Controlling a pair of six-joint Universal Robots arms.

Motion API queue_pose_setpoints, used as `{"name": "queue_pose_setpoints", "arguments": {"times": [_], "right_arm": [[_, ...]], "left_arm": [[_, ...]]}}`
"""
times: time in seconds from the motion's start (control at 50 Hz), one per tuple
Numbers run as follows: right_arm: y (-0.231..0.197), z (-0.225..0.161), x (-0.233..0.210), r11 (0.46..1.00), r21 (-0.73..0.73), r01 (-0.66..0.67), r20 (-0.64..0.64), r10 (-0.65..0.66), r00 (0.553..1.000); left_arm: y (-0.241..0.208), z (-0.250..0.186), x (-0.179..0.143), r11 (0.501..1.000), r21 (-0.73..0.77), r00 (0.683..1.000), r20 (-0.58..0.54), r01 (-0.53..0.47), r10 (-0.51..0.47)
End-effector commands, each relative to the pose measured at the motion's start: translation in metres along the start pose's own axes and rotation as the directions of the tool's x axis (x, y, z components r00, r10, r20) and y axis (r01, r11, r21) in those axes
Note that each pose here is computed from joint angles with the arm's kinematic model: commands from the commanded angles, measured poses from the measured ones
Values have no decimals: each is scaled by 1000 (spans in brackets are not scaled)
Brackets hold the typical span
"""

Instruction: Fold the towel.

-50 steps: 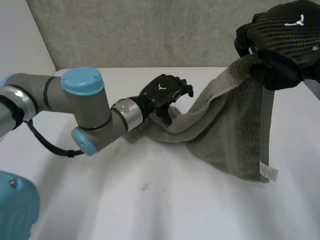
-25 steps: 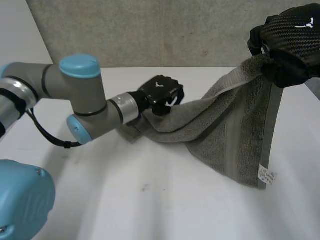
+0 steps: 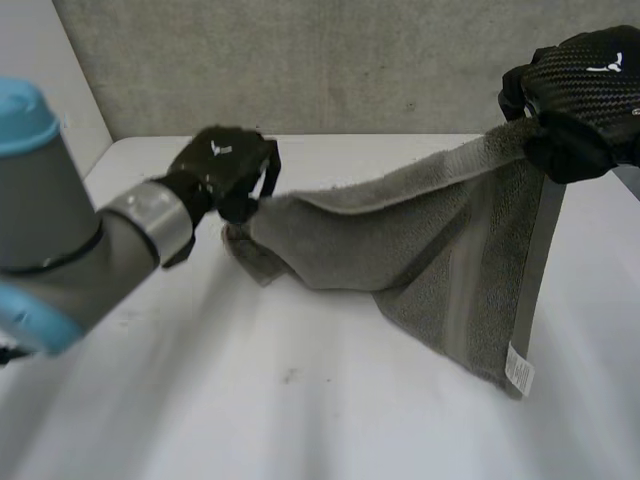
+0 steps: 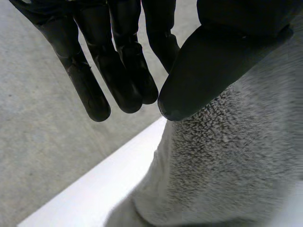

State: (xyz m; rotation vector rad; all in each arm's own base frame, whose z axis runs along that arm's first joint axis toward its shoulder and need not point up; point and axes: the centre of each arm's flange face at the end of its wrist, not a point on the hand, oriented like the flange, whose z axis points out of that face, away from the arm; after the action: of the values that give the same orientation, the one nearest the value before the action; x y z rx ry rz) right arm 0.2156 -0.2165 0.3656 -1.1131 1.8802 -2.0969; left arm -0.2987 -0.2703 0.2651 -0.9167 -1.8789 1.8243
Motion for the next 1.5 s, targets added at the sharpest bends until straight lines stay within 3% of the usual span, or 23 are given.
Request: {"name": "queue_pose_setpoints", "arguments": {"times": [0.02, 0.24, 0.38, 0.52, 0.62, 0.74, 0.86, 0.9, 0.92, 0.96, 1.02, 1.18, 1.5], "right_arm": [[3, 0, -1, 1000, -10, -5, 4, 5, 1000], [19, 11, -4, 998, -56, -23, 27, 25, 999], [36, 22, -7, 993, -109, -39, 48, 44, 998], [49, 27, -9, 990, -139, 6, 57, 2, 998], [56, 29, -10, 991, -134, 25, 50, -19, 999], [63, 29, -9, 987, -157, 16, 51, -9, 999], [70, 30, -12, 986, -167, 12, 56, -3, 998], [73, 32, -14, 986, -168, 12, 58, -2, 998], [73, 32, -14, 986, -168, 12, 58, -2, 998], [76, 31, -15, 985, -171, 10, 60, 0, 998], [77, 31, -17, 985, -175, 9, 65, 3, 998], [84, 31, -20, 982, -188, 3, 72, 11, 997], [99, 33, -26, 978, -209, -7, 84, 25, 996]], "left_arm": [[10, -60, 52, 998, -64, 998, -55, 9, -13], [59, -85, 132, 970, -244, 974, -219, -1, -54], [74, -76, 147, 956, -294, 964, -249, 18, -95], [55, -56, 135, 976, -214, 974, -209, 38, -84], [38, -19, 69, 990, -118, 997, 8, 72, -72], [28, 5, 44, 999, -44, 998, 62, 32, -29], [44, 38, 46, 993, -45, 993, -34, -112, 110], [58, 48, 56, 982, -53, 975, -142, -181, 173], [58, 48, 56, 982, -53, 975, -142, -182, 173], [68, 56, 65, 972, -42, 946, -241, -232, 215], [79, 69, 68, 963, -40, 928, -282, -265, 244], [104, 94, 69, 951, -80, 914, -310, -298, 260], [136, 108, 75, 897, -95, 850, -376, -432, 370]]}}
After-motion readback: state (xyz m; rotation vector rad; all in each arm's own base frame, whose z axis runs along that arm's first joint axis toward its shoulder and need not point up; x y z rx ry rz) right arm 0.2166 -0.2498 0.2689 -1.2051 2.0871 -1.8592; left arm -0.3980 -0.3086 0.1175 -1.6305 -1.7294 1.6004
